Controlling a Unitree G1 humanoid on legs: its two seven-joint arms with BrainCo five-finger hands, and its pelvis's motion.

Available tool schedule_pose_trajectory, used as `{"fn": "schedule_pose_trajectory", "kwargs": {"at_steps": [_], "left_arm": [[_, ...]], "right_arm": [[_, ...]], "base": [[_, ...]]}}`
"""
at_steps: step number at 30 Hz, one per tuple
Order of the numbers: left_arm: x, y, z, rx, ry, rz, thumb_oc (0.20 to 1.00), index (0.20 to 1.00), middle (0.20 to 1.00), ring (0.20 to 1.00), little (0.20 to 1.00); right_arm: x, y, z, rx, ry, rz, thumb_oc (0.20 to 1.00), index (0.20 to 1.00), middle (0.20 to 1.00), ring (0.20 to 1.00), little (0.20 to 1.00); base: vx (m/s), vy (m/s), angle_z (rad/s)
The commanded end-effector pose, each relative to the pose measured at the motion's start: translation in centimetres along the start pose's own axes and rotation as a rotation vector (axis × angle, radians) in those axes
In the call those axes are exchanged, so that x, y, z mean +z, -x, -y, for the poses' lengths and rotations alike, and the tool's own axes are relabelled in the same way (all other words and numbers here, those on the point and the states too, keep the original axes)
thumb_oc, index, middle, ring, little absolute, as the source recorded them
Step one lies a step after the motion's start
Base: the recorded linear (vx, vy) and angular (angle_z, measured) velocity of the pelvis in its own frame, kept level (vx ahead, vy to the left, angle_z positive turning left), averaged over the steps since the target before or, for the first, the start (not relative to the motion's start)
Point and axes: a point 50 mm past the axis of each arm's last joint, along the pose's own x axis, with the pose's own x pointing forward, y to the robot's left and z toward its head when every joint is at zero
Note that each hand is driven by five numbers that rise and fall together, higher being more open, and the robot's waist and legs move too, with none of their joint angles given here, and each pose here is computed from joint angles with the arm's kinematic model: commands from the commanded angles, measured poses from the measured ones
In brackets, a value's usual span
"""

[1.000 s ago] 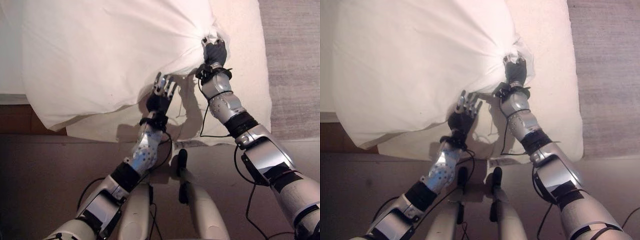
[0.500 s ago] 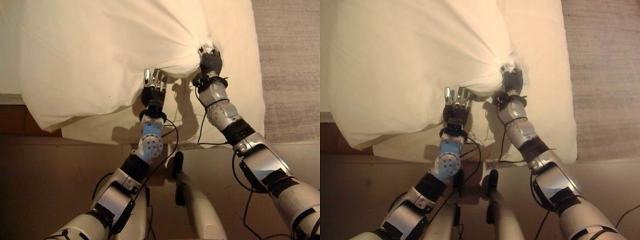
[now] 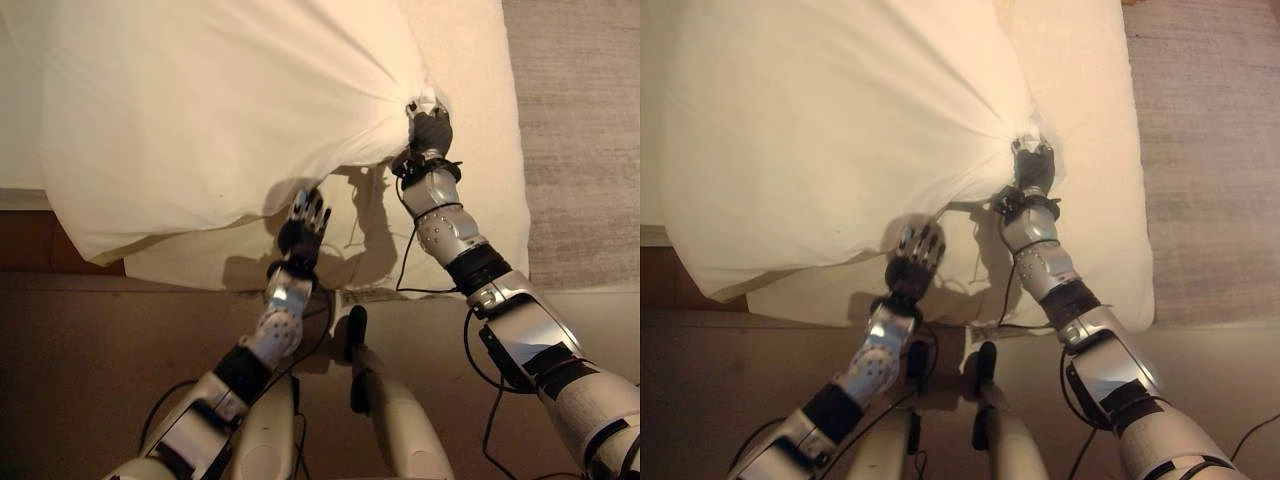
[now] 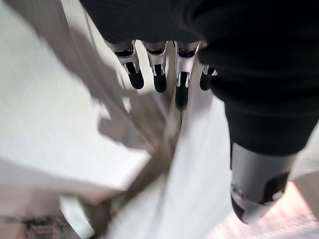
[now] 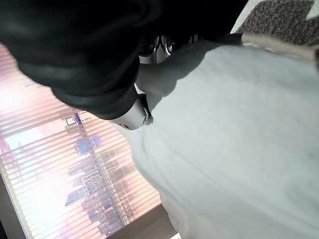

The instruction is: Make the bed

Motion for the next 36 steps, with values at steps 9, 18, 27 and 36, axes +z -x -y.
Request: {"fn": "schedule_pose_trajectory", "kwargs": {"at_steps": [9,18,27,36], "left_arm": [[-3.2,2.4,1.6,-0.204,-0.045,-0.185,1.000,1.000,1.000,1.000,1.000],[-1.2,-2.7,5.8,-0.160,0.042,-0.004,1.000,1.000,1.000,1.000,1.000],[1.8,-5.0,9.3,-0.139,0.131,0.132,1.000,1.000,1.000,1.000,1.000],[3.6,-6.2,10.0,-0.094,0.142,0.193,1.000,1.000,1.000,1.000,1.000]], "right_arm": [[3.3,-0.6,0.8,-0.011,-0.028,0.168,0.200,0.200,0.200,0.200,0.200],[1.0,1.4,0.1,0.048,-0.052,0.115,0.200,0.200,0.200,0.200,0.200],[-1.6,4.7,2.0,0.048,-0.116,0.037,0.200,0.200,0.200,0.200,0.200],[-2.8,6.1,3.2,0.022,-0.148,-0.009,0.200,0.200,0.200,0.200,0.200]], "base": [[0.00,0.001,0.01],[0.00,0.000,0.00],[0.00,0.002,-0.01],[0.00,0.001,-0.02]]}}
